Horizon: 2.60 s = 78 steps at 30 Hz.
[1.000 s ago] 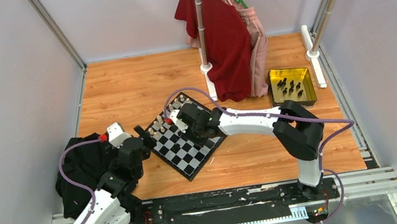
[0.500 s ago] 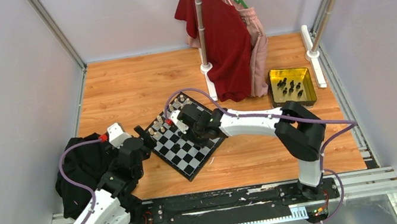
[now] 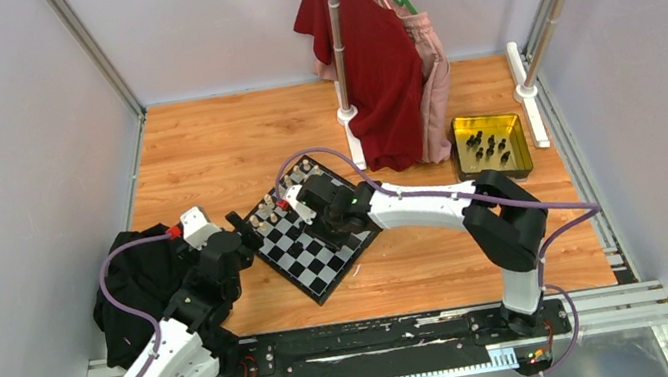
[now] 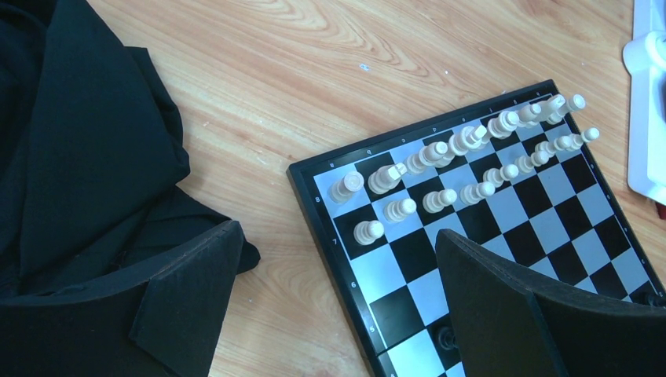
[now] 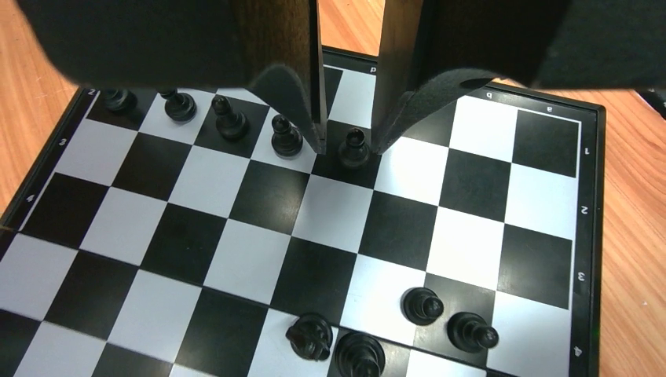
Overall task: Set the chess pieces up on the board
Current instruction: Place the chess piece on the chessboard, then pick up the chess piece from the chessboard.
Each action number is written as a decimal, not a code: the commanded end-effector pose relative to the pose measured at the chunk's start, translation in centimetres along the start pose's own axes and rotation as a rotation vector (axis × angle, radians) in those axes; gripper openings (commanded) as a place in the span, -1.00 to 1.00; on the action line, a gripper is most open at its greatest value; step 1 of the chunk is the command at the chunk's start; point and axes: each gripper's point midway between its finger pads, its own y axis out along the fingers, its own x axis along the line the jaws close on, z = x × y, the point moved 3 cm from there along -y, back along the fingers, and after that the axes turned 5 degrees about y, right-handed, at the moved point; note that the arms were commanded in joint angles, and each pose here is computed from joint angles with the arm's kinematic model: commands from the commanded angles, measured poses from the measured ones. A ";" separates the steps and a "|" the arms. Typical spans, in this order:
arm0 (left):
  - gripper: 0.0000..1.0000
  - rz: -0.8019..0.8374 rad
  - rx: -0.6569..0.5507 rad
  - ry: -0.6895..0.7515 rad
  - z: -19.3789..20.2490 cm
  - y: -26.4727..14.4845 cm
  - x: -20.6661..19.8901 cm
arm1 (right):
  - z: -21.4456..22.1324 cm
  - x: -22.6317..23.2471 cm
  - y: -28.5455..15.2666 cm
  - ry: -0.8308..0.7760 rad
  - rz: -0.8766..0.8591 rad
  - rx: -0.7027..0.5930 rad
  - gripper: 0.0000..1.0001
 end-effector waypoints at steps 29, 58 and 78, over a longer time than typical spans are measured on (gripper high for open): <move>1.00 0.005 -0.015 -0.010 -0.1 0.0 -0.1 | -5.2 -2.0 3.1 -0.244 -0.078 -0.104 -0.28; 1.00 -0.009 -0.014 -0.002 0.3 0.3 0.0 | -7.3 -2.1 3.5 -0.278 -0.151 -0.118 -0.10; 1.00 -0.013 -0.013 0.001 0.5 0.5 0.1 | -6.4 -2.0 4.4 -0.258 -0.189 -0.081 -0.48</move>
